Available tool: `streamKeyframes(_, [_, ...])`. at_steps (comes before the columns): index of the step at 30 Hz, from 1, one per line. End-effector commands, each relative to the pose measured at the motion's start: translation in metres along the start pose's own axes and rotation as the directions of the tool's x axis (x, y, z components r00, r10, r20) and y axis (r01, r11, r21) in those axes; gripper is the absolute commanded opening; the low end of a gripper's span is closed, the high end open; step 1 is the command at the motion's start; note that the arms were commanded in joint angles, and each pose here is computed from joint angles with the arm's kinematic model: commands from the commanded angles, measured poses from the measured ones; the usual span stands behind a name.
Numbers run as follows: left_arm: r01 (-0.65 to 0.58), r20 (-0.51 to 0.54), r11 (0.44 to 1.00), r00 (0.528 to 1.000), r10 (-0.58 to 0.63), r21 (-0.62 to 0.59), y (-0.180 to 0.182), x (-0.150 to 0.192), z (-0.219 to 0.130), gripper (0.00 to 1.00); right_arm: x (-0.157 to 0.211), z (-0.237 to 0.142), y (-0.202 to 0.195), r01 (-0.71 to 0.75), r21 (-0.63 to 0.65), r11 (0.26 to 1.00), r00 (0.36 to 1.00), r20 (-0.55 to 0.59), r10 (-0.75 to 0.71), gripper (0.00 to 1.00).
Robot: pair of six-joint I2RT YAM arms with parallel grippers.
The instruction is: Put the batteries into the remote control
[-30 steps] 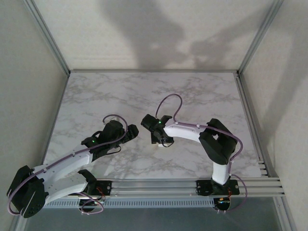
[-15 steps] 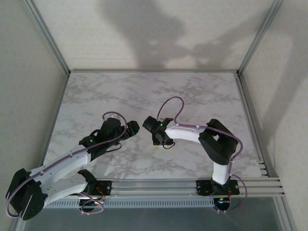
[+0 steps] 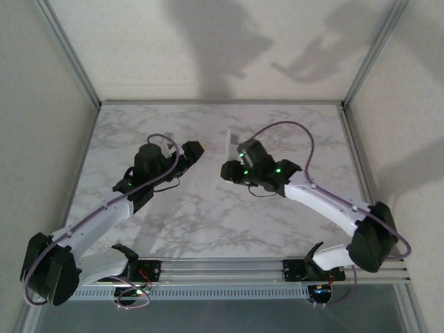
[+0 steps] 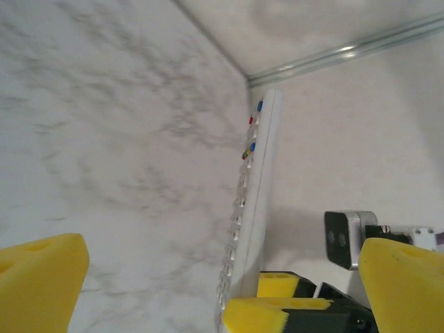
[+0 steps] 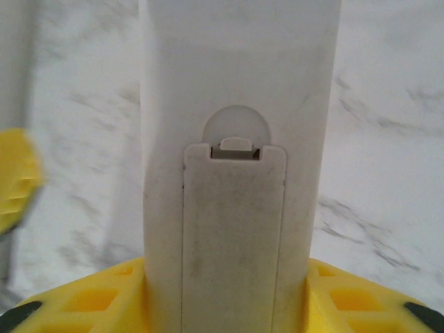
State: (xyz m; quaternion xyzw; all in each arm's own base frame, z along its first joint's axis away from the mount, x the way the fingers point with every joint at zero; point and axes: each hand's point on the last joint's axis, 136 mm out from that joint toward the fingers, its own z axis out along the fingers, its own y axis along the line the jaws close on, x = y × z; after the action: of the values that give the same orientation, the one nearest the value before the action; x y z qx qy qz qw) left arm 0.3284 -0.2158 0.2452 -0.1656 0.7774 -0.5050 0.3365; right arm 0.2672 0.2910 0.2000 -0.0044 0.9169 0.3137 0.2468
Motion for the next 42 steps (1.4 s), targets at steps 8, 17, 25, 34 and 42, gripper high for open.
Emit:
streamKeyframes(8, [0.166,-0.156,0.869,0.982,-0.103,0.467,-0.116,-0.016,0.012,1.00,-0.044,-0.073,0.084,0.012,-0.537,0.844,0.997,0.071,0.031,0.38])
streamKeyframes(17, [0.196,-0.253,0.824,0.965,-0.066,0.532,-0.151,-0.001,0.028,0.94,-0.043,-0.086,0.109,0.018,-0.666,0.745,0.999,0.042,0.014,0.39])
streamKeyframes(25, [0.206,-0.256,0.808,0.964,-0.071,0.552,-0.157,-0.002,0.027,0.82,-0.047,-0.091,0.109,0.010,-0.692,0.722,0.998,0.048,0.033,0.38])
streamKeyframes(34, [0.243,-0.276,0.815,0.955,-0.106,0.525,-0.157,-0.003,0.036,0.56,-0.047,-0.084,0.097,-0.016,-0.683,0.730,0.998,0.034,0.054,0.38])
streamKeyframes(42, [0.163,-0.212,0.903,0.974,-0.083,0.398,-0.136,-0.006,0.051,0.45,-0.049,-0.077,0.070,-0.056,-0.618,0.784,0.995,0.034,0.098,0.74])
